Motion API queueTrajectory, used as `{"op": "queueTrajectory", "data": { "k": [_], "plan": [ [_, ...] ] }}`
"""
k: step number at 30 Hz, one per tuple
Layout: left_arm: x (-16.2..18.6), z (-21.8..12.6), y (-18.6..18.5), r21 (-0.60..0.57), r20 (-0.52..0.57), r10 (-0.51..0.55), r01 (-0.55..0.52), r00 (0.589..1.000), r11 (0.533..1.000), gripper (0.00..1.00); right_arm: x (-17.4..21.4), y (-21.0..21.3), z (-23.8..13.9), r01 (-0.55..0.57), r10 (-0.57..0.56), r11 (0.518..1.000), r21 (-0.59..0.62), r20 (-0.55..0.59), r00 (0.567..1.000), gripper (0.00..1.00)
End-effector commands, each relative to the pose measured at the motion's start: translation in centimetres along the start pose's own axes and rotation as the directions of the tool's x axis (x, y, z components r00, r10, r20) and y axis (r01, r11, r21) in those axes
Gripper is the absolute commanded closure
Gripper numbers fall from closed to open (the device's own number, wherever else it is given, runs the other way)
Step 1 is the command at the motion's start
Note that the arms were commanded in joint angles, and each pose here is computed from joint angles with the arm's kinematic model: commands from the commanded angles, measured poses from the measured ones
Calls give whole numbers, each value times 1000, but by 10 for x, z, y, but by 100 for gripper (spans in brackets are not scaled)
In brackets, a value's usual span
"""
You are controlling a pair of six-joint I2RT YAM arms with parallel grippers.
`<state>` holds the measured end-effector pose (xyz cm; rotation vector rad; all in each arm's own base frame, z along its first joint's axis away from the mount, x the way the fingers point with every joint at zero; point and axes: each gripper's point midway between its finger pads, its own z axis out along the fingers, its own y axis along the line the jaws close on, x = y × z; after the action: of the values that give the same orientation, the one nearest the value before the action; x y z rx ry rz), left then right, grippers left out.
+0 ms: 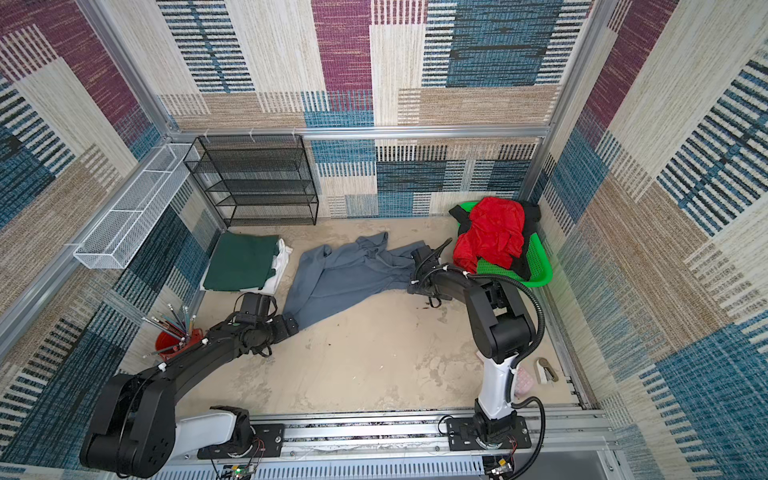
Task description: Fold and stack the t-shirts
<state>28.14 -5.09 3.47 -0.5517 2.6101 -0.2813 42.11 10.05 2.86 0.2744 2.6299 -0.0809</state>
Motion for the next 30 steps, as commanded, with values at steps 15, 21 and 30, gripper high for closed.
{"op": "queueTrajectory", "data": {
  "k": [15, 21, 30],
  "plan": [
    [-2, 10, -14, 65, -54, -20, 23, 998, 998, 33, -19, -7, -18, 34, -36, 998, 43, 45, 998, 4],
    [-3, 9, -10, 46, -46, -27, 29, 999, 999, 33, -12, -1, -8, 39, -39, 999, 3, 33, 999, 3],
    [-4, 12, -17, 86, -60, -8, 14, 998, 996, 52, -12, 15, 11, 78, -77, 996, -41, 18, 997, 26]
  ]
}}
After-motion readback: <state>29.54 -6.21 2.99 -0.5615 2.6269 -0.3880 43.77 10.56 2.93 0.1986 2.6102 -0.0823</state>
